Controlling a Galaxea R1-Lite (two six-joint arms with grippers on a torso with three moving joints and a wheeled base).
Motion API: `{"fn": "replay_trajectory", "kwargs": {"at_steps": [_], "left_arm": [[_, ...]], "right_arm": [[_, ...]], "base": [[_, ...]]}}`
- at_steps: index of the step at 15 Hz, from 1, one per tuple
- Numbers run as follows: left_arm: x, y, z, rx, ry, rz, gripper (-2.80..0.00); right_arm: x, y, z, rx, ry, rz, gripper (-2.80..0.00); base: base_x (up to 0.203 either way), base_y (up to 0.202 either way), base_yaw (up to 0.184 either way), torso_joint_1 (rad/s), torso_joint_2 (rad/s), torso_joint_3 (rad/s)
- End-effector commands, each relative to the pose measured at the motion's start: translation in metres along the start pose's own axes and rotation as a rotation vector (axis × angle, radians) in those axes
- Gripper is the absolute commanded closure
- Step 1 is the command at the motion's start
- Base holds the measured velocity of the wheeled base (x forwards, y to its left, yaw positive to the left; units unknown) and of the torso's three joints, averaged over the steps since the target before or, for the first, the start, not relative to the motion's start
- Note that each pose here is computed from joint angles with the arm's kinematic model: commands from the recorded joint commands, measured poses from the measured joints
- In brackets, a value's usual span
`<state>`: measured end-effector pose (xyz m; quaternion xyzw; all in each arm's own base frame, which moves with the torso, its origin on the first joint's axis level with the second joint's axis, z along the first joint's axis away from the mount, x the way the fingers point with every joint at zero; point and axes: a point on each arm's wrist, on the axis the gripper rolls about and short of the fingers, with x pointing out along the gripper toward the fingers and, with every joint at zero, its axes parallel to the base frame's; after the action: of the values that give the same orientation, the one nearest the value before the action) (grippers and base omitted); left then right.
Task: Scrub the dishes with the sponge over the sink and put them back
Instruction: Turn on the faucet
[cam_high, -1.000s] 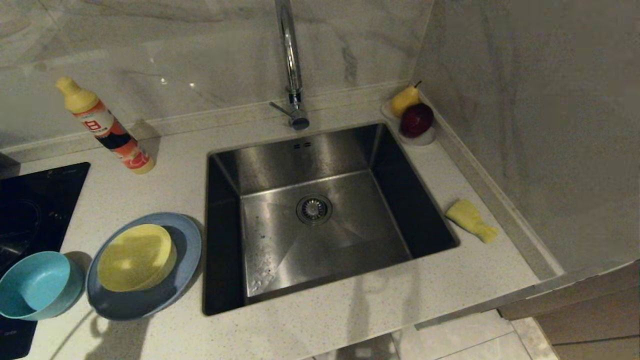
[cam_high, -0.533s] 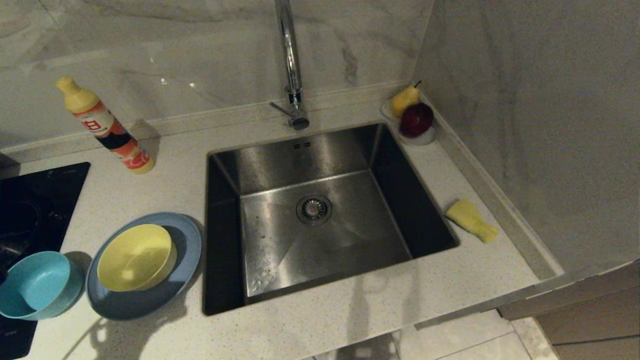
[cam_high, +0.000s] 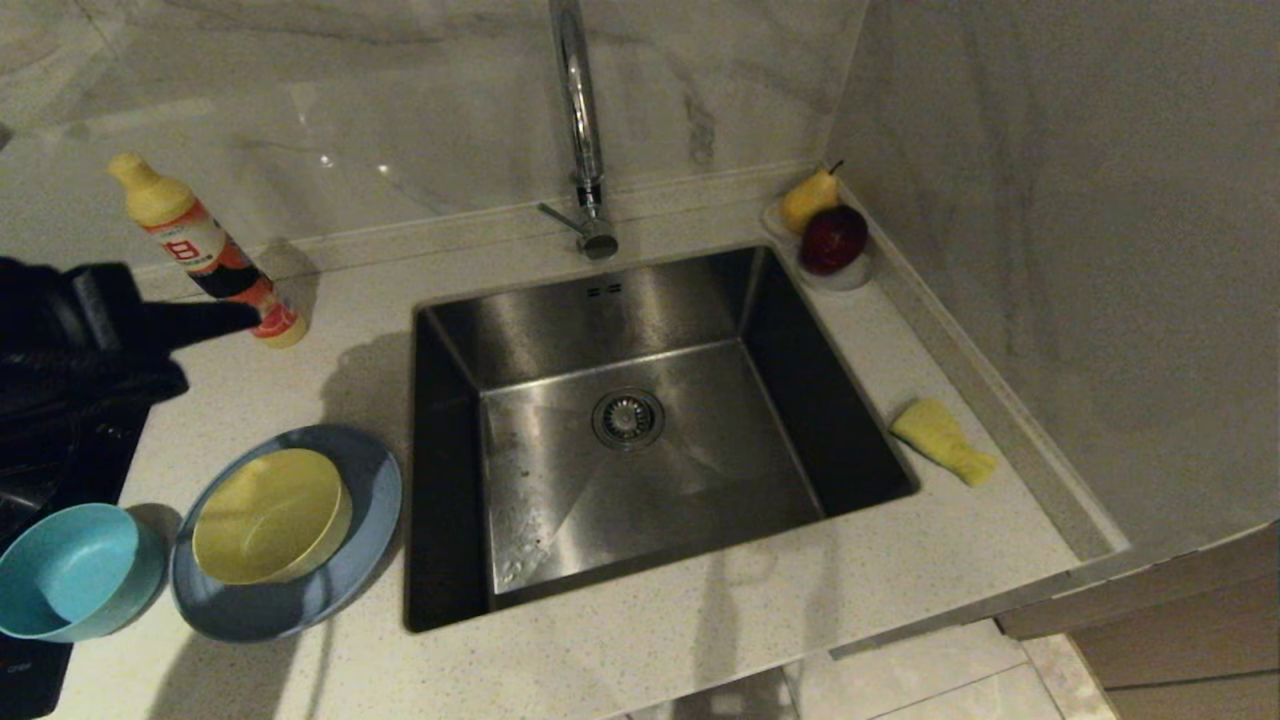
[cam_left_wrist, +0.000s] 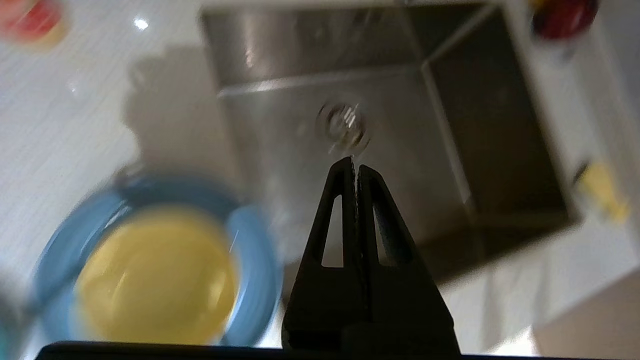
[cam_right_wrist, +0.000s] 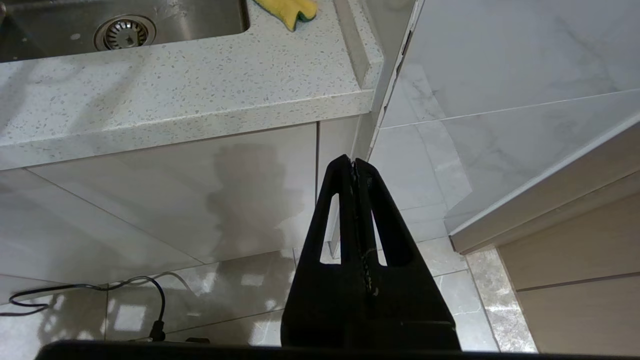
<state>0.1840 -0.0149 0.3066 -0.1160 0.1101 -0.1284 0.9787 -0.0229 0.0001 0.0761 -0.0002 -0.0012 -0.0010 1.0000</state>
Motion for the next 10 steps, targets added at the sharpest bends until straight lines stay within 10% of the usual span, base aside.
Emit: {"fn": "replay_trajectory", "kwargs": {"at_steps": [1,10], "left_arm": [[0.082,0.013,0.011,-0.052,0.092,-0.013,0.00],[0.199,0.025,0.026,-0.267,0.006,-0.125,0.00]], "right_arm": [[0.000,0.000,0.000,-0.001,-0.001,0.000,0.00],[0.000,0.000,0.000,0.000,-0.001,0.000,0.00]], "base": [[0.000,0.000,0.000,0.000,0.00,0.000],[0.000,0.000,0.000,0.000,0.00,0.000]]}}
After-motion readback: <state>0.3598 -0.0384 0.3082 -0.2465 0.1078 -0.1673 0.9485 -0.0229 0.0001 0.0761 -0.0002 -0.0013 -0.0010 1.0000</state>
